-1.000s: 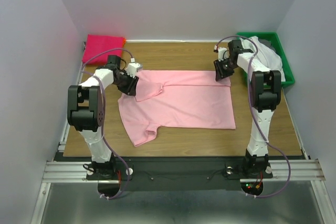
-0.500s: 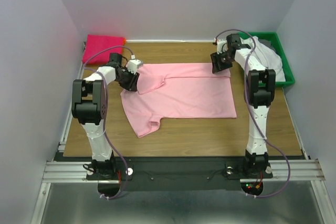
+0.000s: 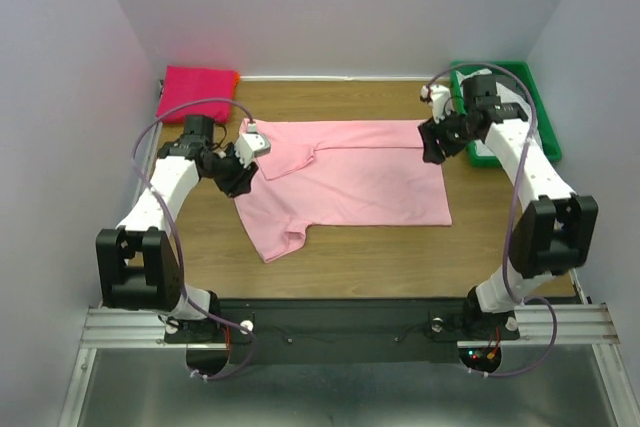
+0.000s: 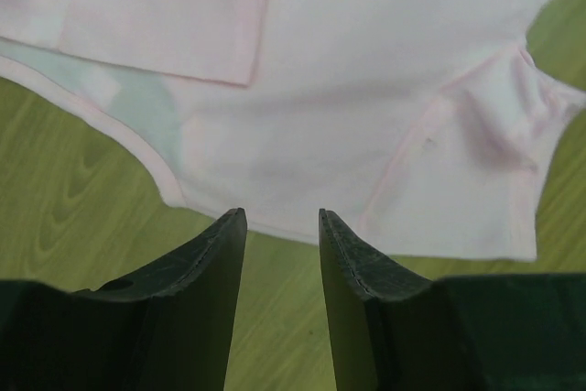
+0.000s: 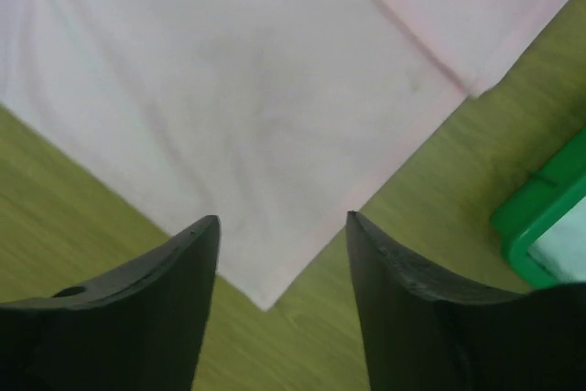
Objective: Fold and stack the t-shirts
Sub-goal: Fold the tshirt
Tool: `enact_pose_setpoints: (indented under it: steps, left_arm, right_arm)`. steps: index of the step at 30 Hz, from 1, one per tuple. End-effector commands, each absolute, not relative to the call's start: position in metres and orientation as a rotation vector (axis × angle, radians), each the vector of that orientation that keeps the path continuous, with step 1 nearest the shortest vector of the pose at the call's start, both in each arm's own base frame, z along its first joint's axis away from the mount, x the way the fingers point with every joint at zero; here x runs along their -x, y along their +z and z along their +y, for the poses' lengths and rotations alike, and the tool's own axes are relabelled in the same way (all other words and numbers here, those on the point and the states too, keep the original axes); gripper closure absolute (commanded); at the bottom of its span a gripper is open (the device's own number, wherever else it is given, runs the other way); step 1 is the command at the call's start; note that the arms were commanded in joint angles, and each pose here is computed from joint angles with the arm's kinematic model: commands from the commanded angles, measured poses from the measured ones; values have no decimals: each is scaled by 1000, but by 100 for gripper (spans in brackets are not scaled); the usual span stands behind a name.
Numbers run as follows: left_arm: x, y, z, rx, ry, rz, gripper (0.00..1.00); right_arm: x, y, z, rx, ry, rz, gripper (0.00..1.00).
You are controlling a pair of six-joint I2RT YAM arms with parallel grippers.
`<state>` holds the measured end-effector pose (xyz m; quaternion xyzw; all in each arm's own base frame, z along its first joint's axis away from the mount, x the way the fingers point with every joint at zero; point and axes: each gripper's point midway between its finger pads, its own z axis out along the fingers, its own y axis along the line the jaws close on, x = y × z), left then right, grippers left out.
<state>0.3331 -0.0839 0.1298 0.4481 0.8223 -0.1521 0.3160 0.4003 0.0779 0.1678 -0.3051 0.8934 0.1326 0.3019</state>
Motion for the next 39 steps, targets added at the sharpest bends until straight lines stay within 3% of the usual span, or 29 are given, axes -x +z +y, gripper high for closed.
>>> enact_pose_setpoints:
  steps: [1, 8, 31, 39]
  left_arm:
    - [-265, 93, -78, -1388, -464, 2217, 51]
    - [-245, 60, -70, -1454, -304, 2223, 50]
    - [-220, 32, -99, -1576, -378, 2224, 50]
    - [-219, 19, -100, -1577, -362, 2255, 50]
  right_arm:
    - [-331, 133, 65, 994, 321, 2471, 40]
    - [-294, 99, 47, 1085, 191, 2476, 43]
    - [-283, 35, 33, 1233, -25, 2477, 51]
    - [-274, 17, 30, 1256, -31, 2510, 74]
